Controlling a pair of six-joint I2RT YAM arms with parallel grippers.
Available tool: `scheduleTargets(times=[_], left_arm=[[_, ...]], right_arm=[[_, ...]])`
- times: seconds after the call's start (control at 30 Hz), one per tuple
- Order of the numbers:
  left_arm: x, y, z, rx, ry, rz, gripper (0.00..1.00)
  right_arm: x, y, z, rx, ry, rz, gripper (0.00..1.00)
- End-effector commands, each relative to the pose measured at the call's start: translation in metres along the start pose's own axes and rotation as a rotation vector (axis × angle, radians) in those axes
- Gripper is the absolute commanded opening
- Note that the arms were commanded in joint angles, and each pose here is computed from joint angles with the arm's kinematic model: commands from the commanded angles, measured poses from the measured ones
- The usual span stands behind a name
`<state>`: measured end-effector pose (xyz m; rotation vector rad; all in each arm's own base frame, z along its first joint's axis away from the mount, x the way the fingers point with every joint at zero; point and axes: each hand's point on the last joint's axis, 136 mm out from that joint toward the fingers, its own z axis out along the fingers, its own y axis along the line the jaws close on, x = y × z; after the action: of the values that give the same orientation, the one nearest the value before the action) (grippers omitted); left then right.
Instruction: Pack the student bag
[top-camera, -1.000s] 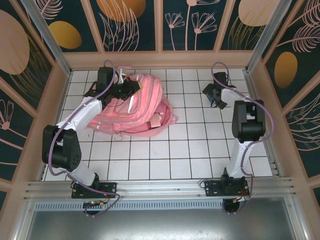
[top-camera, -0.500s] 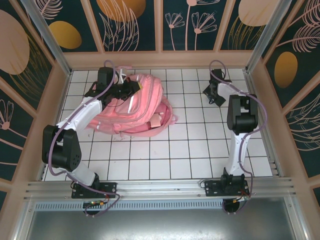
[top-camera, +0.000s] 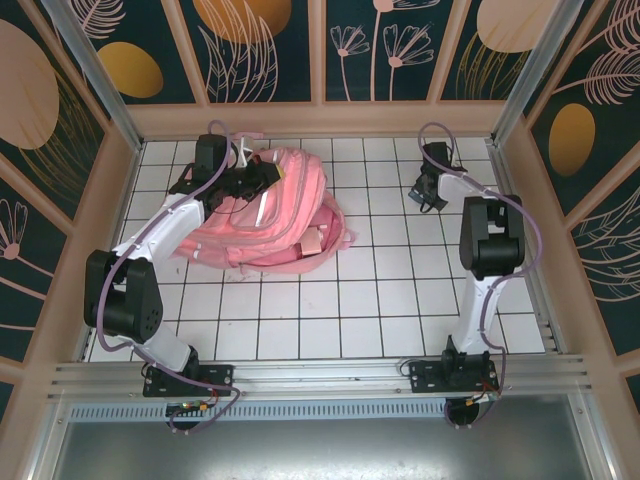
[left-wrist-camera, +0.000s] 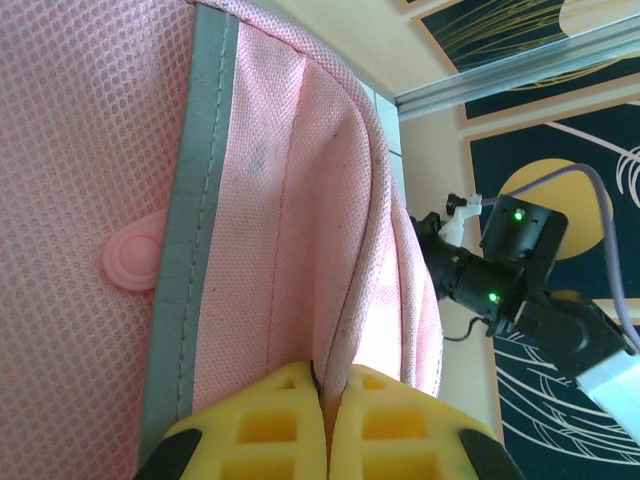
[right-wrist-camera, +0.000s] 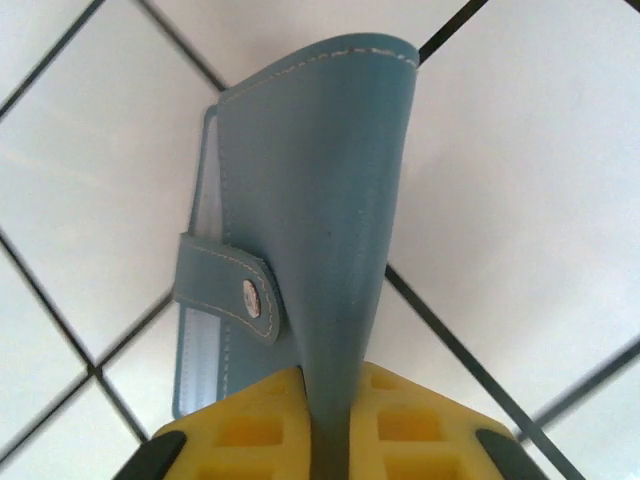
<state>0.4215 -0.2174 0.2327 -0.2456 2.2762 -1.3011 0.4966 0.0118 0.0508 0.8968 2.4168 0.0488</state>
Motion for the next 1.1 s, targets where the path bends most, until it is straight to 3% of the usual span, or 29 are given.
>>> scheduleTargets(times=[0.0,0.2,0.33,0.53,0.73,0.93,0.97,1.0,1.03,1.07], left_arm=[[-0.008,-0.032,-0.007,0.073,-0.022,0.079,0.00],[-0.022,-0.055,-0.015,0.105,-0.056,0.096,0.00],[-0.031,-0.070,-0.019,0.128,-0.071,0.113,0.00],[-0.040,-0.078,-0.022,0.147,-0.087,0.113,0.00],[-0.045,-0.079,-0.029,0.147,-0.106,0.110,0.00],[-0.044,-0.077,-0.031,0.144,-0.107,0.111,0.00],[-0.044,-0.077,-0.030,0.142,-0.106,0.109,0.00],[-0.043,-0.077,-0.030,0.144,-0.104,0.108,0.00],[-0.043,-0.077,-0.031,0.145,-0.103,0.111,0.00],[-0.043,-0.075,-0.031,0.143,-0.102,0.108,0.00]], right_arm=[[0.010,0.012,-0.033,-0.054,0.012,-0.069,0.05],[0.038,0.078,-0.098,-0.359,0.019,-0.201,0.03],[0.078,0.127,-0.137,-0.630,0.111,-0.274,0.03],[0.151,0.186,-0.189,-0.917,0.249,-0.391,0.01],[0.236,0.218,-0.222,-1.048,0.382,-0.554,0.04],[0.292,0.215,-0.223,-1.036,0.469,-0.725,0.06],[0.299,0.213,-0.221,-1.026,0.478,-0.745,0.08],[0.302,0.211,-0.218,-1.009,0.481,-0.758,0.19],[0.304,0.209,-0.215,-0.993,0.480,-0.765,0.36],[0.302,0.208,-0.213,-0.980,0.471,-0.765,0.41]])
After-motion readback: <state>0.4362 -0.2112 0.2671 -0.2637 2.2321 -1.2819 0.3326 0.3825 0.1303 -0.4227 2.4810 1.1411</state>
